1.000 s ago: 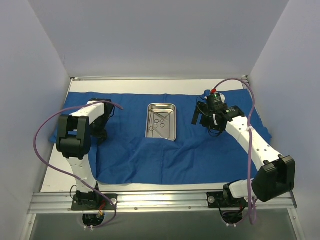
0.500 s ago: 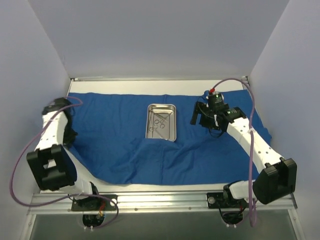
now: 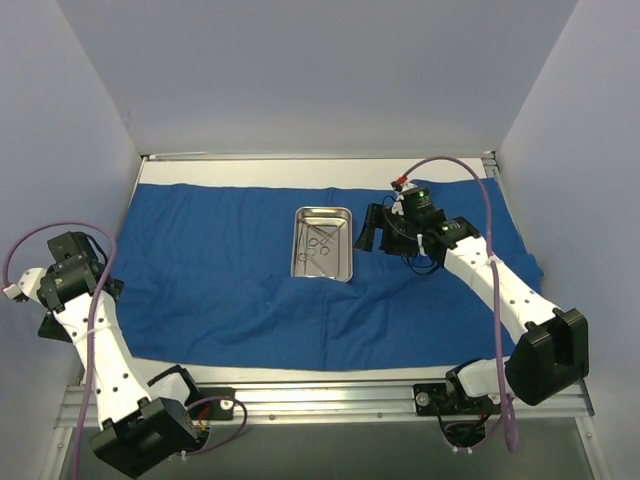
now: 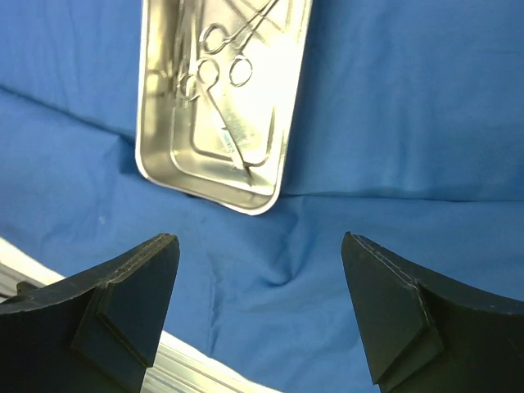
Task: Open and lay out the surgical kit
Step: Smooth out the surgical kit at the center of the board.
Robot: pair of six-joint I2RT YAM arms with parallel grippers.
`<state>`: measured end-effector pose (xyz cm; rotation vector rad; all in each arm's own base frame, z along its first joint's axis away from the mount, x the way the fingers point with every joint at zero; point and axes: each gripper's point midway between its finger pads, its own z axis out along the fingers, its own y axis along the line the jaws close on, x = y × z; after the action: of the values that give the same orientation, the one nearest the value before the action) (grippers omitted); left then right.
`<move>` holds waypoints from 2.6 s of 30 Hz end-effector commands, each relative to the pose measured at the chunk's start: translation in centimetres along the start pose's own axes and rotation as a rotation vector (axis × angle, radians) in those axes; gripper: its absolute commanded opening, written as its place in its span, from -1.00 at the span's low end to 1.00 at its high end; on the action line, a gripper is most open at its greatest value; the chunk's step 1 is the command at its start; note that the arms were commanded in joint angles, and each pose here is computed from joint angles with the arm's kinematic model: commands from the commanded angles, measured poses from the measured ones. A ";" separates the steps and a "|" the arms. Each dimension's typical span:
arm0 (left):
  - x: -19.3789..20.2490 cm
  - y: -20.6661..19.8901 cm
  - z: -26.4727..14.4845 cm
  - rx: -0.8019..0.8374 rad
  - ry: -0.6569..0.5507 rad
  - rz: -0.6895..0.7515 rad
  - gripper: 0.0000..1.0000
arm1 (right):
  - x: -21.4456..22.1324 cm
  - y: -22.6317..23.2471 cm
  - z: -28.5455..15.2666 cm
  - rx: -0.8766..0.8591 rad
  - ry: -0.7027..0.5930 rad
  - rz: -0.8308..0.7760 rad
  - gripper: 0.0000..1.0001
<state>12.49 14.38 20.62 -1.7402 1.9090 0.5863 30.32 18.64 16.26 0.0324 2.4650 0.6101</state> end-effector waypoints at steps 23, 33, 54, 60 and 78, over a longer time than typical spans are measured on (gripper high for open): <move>7.9 -35.3 3.1 0.316 0.170 0.891 0.87 | -15.9 -25.8 6.3 0.696 0.025 0.211 0.92; 15.6 -37.3 7.5 0.374 0.325 1.018 0.97 | -13.9 -28.9 11.0 0.623 0.124 0.198 0.93; 20.4 -44.6 14.3 0.545 0.595 0.585 0.76 | -12.3 -35.4 20.0 0.740 0.104 0.332 0.82; 15.6 -49.7 13.6 0.791 0.502 0.481 0.44 | -16.0 -34.7 21.5 0.658 0.001 0.347 0.82; 13.9 -43.2 1.6 0.654 0.300 0.826 0.71 | -20.4 -24.4 10.6 0.567 -0.051 0.160 0.88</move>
<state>56.80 1.09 11.45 -0.6863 2.5277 -0.2212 57.86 -2.27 7.61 0.5111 2.4796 -0.0479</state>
